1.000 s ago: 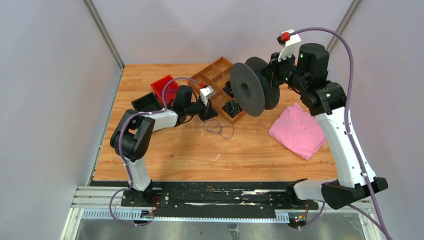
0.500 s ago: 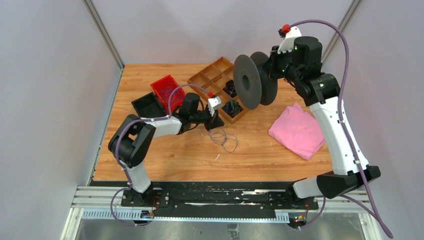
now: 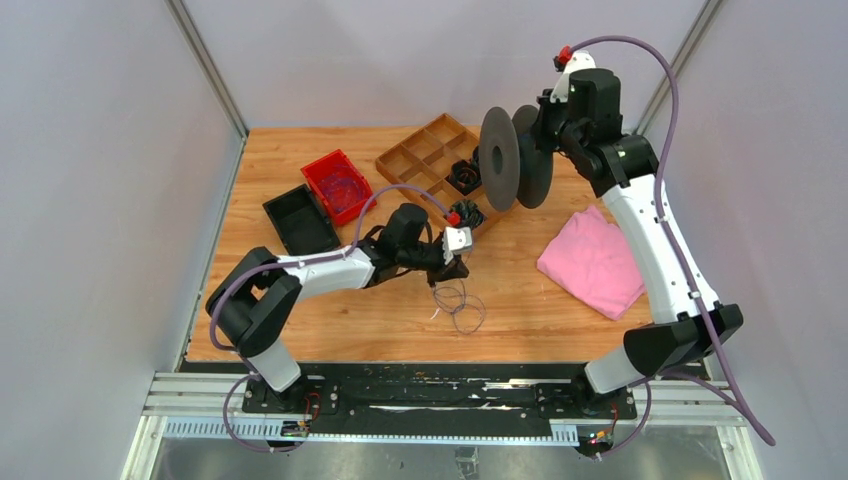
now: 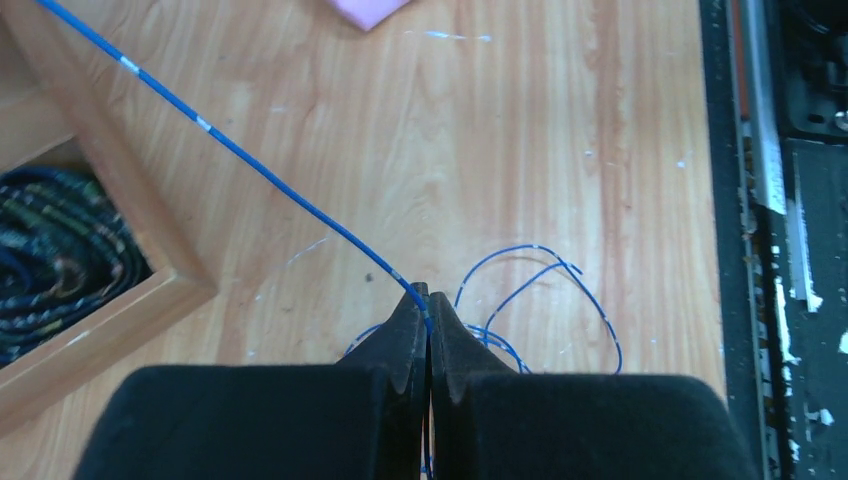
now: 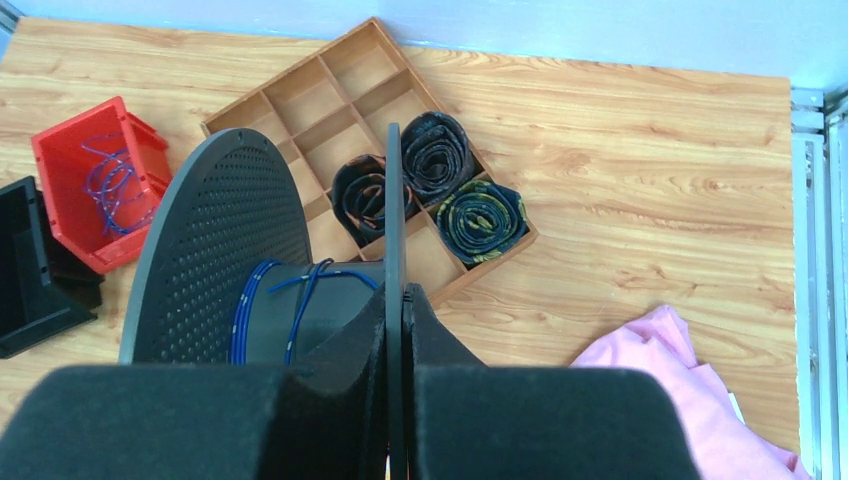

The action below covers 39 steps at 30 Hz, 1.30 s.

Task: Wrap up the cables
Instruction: Wrap the cable around the cable reel.

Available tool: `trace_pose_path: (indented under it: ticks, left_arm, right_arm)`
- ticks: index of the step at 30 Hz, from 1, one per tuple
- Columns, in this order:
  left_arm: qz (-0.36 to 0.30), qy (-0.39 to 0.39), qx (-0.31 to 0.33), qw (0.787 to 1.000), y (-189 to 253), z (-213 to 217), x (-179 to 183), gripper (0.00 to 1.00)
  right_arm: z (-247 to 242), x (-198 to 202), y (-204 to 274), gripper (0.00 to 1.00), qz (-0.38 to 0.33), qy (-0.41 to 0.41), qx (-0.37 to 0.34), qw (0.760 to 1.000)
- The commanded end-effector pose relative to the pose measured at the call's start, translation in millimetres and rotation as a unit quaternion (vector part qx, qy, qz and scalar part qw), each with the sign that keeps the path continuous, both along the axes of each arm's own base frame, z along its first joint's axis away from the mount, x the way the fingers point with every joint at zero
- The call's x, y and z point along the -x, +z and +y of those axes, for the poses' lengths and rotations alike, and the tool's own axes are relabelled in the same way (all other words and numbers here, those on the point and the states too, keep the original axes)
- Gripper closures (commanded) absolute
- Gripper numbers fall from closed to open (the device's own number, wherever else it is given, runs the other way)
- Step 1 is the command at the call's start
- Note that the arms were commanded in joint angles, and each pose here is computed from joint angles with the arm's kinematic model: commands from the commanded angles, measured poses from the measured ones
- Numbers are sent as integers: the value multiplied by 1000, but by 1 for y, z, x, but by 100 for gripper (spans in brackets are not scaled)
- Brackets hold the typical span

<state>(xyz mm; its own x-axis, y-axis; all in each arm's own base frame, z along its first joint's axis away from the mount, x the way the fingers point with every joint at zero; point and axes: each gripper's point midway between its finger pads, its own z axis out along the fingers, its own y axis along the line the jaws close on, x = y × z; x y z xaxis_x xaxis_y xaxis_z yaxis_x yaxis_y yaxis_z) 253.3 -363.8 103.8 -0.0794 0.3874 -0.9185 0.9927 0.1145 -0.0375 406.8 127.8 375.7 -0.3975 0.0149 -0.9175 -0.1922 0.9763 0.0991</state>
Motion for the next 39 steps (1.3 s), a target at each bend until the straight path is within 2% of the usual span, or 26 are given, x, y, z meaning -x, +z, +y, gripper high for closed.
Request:
trace_pose_path:
  ticks: [1, 7, 13, 25, 39]
  left_arm:
    - [-34, -57, -29, 997, 14, -7, 28, 100]
    - [-48, -128, -74, 988, 33, -18, 64, 100]
    - [-49, -145, -64, 986, 55, -31, 72, 100]
    - [-42, -130, -37, 990, 115, -67, 48, 98]
    - [-39, -59, -9, 997, 172, -69, 6, 100]
  right_arm:
    - [-20, -20, 36, 99, -70, -57, -17, 996]
    - [-22, -32, 16, 100, -57, -73, -11, 996]
    - [-24, -34, -2, 99, -47, -85, -7, 995]
    - [-22, -20, -32, 99, -53, -88, 37, 994]
    - [3, 3, -76, 99, -45, -34, 86, 995]
